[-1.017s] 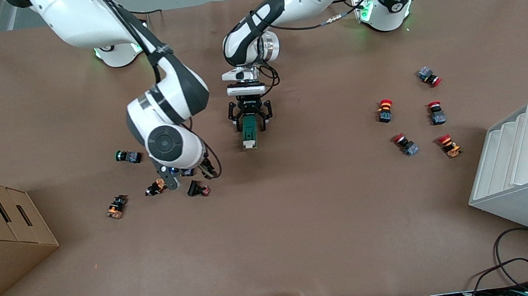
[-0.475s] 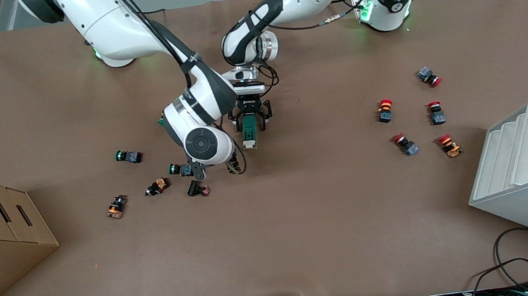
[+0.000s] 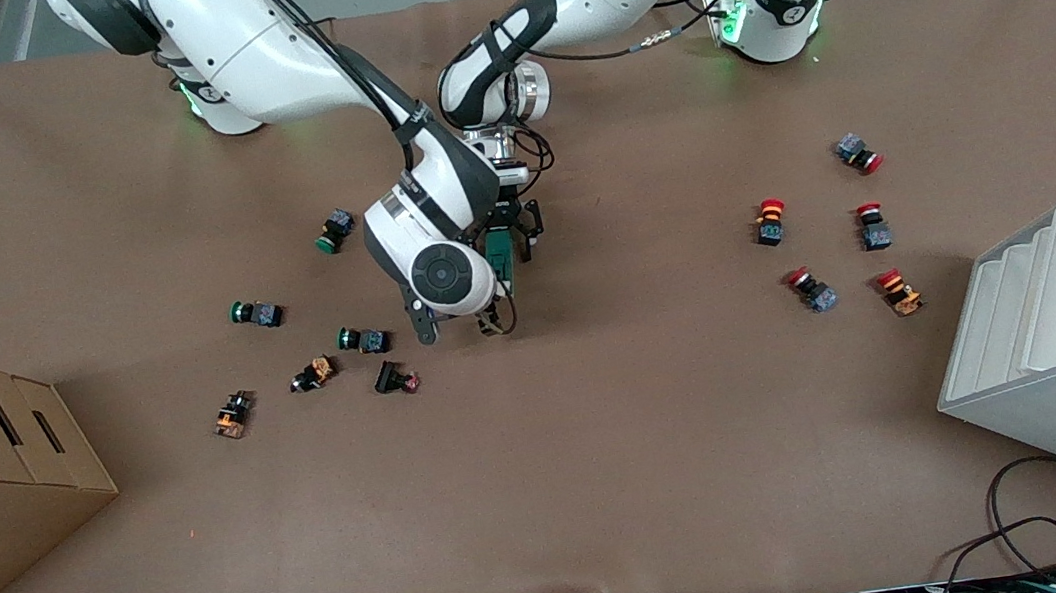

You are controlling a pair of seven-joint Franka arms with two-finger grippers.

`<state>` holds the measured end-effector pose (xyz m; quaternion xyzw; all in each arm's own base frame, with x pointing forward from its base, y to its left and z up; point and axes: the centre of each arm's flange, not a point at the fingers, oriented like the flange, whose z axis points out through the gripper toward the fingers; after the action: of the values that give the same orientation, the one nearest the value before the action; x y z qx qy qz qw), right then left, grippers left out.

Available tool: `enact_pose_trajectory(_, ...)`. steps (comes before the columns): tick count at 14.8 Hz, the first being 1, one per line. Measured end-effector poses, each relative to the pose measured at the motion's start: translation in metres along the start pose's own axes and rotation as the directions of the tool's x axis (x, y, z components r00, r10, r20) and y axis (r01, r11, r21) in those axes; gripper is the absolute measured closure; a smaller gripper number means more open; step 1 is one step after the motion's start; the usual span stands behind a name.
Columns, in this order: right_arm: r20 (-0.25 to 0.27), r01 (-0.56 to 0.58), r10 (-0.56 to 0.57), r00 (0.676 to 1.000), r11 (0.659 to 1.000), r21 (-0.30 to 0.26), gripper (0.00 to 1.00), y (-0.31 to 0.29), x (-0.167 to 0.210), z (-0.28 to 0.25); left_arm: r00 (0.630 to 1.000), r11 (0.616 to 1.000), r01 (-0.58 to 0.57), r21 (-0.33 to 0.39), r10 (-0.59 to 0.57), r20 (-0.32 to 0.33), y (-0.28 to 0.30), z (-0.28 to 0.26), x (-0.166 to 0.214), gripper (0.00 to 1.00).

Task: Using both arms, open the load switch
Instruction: 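Press the white lever down with the right gripper onto the switch body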

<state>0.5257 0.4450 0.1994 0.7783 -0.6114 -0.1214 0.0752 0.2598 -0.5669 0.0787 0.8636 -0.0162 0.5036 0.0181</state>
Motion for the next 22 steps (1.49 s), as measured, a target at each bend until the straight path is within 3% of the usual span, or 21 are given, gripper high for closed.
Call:
enact_pose_trajectory(4,-0.006,0.020,-0.020,1.000,1.000,-0.007,0.00,0.007,-0.015,0.001,1.000,1.000,0.000,0.000,0.000,0.000,0.000,0.000,0.000,0.00)
enact_pose_trajectory(7,-0.021,0.033,-0.034,0.999,0.998,-0.050,0.00,0.016,-0.027,0.000,1.000,1.000,0.000,0.000,0.000,0.000,0.000,0.000,0.000,0.00)
enact_pose_trajectory(13,-0.057,0.054,-0.066,0.996,0.981,-0.188,0.00,0.032,-0.038,-0.021,1.000,1.000,0.000,0.000,0.000,0.000,0.000,0.000,0.000,0.00)
enact_pose_trajectory(22,-0.064,0.055,-0.074,0.995,0.967,-0.248,0.00,0.051,-0.058,-0.016,1.000,1.000,-0.001,0.000,0.001,-0.001,0.000,0.000,0.000,0.00)
